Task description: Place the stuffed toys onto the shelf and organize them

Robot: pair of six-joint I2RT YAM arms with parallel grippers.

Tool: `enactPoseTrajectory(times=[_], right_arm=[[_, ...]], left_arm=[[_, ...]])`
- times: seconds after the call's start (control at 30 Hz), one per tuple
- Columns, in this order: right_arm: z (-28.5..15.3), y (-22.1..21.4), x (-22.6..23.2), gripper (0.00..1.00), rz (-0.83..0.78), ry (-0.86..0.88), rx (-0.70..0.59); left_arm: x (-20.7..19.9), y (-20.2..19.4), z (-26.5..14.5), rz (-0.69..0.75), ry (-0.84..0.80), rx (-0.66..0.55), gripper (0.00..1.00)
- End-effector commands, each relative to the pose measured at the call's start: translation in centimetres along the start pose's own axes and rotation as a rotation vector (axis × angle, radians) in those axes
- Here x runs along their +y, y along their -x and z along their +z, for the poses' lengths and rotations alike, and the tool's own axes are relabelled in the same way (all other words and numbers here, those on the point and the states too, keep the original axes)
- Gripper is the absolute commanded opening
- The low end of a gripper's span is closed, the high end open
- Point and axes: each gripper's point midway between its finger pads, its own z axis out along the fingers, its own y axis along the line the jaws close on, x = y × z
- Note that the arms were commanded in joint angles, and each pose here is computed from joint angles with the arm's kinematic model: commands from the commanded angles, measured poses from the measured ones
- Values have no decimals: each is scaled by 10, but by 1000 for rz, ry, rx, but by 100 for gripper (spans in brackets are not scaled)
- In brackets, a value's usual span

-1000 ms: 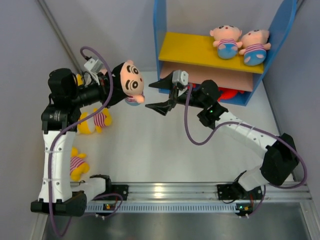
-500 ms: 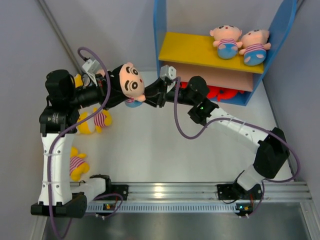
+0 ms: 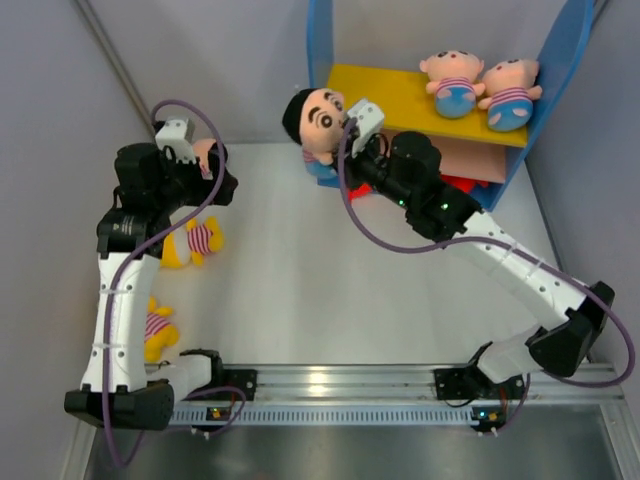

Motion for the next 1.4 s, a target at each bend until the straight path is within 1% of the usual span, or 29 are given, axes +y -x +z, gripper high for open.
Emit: enactPoseTrajectory(times=[0.0, 0.03, 0.1, 0.17, 0.2, 0.33, 0.37, 0.4, 0.43, 0.47, 0.6, 0.67, 0.73, 0.8, 0.83, 0.87, 0.93, 0.97, 1.0, 1.03, 1.1, 1.17, 1.2, 1.23, 1.3, 1.33, 1.37], right_arm=[[-39, 28, -105, 0, -9, -394, 60], [-44, 20, -132, 0, -5, -458, 109], [-38, 23, -170, 0, -15, -584, 137], [-35, 22, -197, 0, -55, -664, 158], [-23, 21, -207, 0, -58, -681, 160], [-5, 15, -239, 0, -48, -770, 164], [-3, 21, -246, 0, -47, -801, 139], [-2, 10, -258, 2, -51, -870, 154], [-4, 6, -265, 2, -67, -910, 156], [-1, -7, -269, 2, -71, -933, 170], [6, -22, -267, 1, -12, -930, 180], [4, -31, -263, 3, 15, -935, 204], [-2, -29, -261, 6, 38, -943, 197], [-8, -29, -261, 12, 33, -972, 198], [-7, -27, -258, 16, 12, -971, 198], [-8, -24, -258, 16, 0, -980, 199], [-11, -26, -259, 15, -53, -1021, 242], [-15, -20, -257, 13, -76, -1039, 263], [-20, -20, -257, 13, -100, -1085, 287], [-18, -18, -248, 13, -148, -1072, 309], [-19, -15, -242, 14, -187, -1074, 326], [-19, -13, -239, 15, -196, -1089, 335], [-19, -14, -240, 18, -209, -1089, 344], [-17, -13, -242, 23, -221, -1087, 348], [-9, -25, -246, 25, -261, -1076, 399], [-7, -21, -250, 27, -260, -1082, 393], [2, -33, -252, 28, -275, -1073, 424]], left_arm=[[40, -17, 6, 50, 192, 45, 99], [36, -19, 8, 51, 169, 51, 99], [35, -20, 10, 50, 162, 55, 99], [34, -21, 10, 49, 157, 59, 99], [35, -21, 11, 74, 155, 62, 99], [35, -23, 13, 77, 147, 70, 99], [34, -24, 14, 75, 140, 73, 99], [32, -25, 14, 73, 131, 73, 99], [30, -26, 14, 69, 120, 76, 99], [28, -26, 15, 66, 105, 76, 99], [26, -25, 13, 74, 97, 71, 99], [26, -25, 14, 75, 95, 73, 99], [23, -26, 14, 73, 77, 74, 99], [21, -26, 15, 69, 66, 76, 99], [19, -26, 14, 67, 59, 74, 99], [19, -25, 14, 68, 60, 73, 99], [19, -25, 14, 71, 55, 73, 99], [19, -25, 14, 76, 57, 72, 99], [19, -24, 14, 79, 55, 70, 99], [19, -24, 13, 79, 58, 70, 99], [18, -21, 13, 78, 56, 64, 99], [17, -21, 13, 74, 49, 64, 99], [16, -21, 13, 73, 44, 63, 99], [15, -21, 13, 73, 38, 63, 99], [15, -21, 12, 76, 40, 62, 99], [15, -21, 11, 80, 41, 60, 99], [16, -21, 10, 79, 49, 58, 99]])
